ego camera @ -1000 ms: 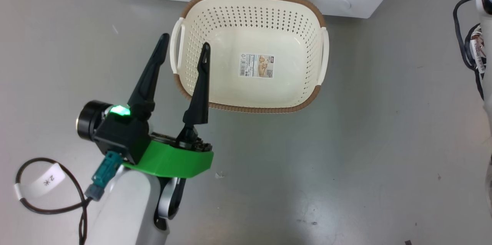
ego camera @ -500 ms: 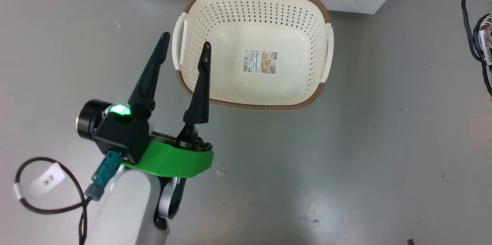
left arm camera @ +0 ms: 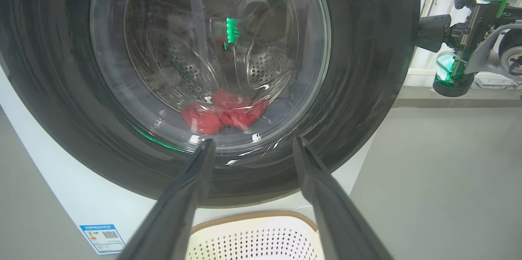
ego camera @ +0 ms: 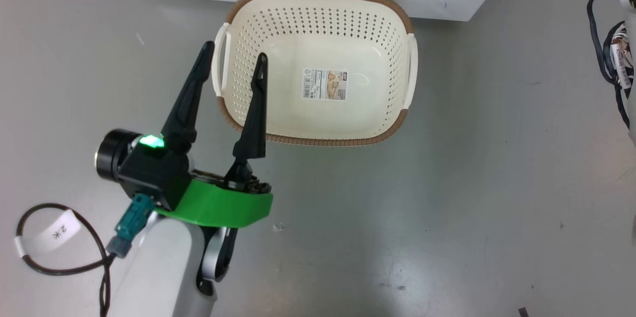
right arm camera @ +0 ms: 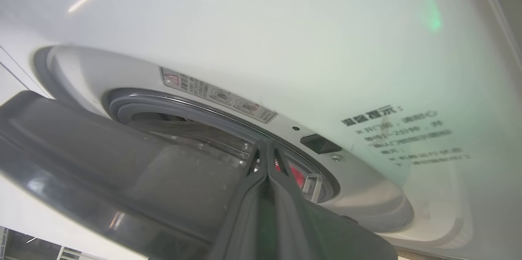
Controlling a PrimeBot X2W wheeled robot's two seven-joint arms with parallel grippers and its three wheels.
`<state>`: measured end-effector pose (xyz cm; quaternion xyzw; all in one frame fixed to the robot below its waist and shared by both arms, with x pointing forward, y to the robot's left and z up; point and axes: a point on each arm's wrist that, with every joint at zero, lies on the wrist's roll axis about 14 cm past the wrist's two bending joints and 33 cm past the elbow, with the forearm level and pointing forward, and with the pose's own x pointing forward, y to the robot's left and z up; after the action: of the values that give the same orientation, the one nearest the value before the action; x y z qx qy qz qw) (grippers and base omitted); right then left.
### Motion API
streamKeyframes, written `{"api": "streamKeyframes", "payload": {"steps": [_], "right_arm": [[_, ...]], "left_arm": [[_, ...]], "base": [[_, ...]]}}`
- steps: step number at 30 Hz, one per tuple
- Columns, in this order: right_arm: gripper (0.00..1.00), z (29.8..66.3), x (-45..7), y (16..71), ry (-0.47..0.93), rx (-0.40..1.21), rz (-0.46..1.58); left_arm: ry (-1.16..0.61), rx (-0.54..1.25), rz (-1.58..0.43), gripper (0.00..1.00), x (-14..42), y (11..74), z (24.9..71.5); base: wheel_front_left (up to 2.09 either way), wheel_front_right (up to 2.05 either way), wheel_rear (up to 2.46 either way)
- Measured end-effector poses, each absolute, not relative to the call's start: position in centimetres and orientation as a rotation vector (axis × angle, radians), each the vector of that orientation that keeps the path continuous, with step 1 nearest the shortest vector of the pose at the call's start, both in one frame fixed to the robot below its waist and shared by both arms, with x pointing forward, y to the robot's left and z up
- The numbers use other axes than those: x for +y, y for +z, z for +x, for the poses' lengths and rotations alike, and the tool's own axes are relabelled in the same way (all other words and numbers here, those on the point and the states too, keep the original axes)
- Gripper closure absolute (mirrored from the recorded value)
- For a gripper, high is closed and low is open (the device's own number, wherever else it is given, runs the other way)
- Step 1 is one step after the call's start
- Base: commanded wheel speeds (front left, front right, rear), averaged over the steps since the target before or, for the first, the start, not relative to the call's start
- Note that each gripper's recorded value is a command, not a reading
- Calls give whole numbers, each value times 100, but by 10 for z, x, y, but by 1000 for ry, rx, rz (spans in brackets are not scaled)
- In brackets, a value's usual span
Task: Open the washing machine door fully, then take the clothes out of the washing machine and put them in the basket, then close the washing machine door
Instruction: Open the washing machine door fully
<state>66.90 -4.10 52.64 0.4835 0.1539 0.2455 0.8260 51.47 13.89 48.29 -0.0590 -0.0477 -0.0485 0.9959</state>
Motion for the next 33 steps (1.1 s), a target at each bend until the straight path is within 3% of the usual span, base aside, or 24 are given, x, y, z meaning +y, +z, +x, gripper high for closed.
{"api": "streamKeyframes", "payload": {"steps": [33], "right_arm": [[100,614,-27,529,652,499,989]], "left_arm": [[-97,-157,-117,0,139,516,506]], "base": [[0,0,0]]}}
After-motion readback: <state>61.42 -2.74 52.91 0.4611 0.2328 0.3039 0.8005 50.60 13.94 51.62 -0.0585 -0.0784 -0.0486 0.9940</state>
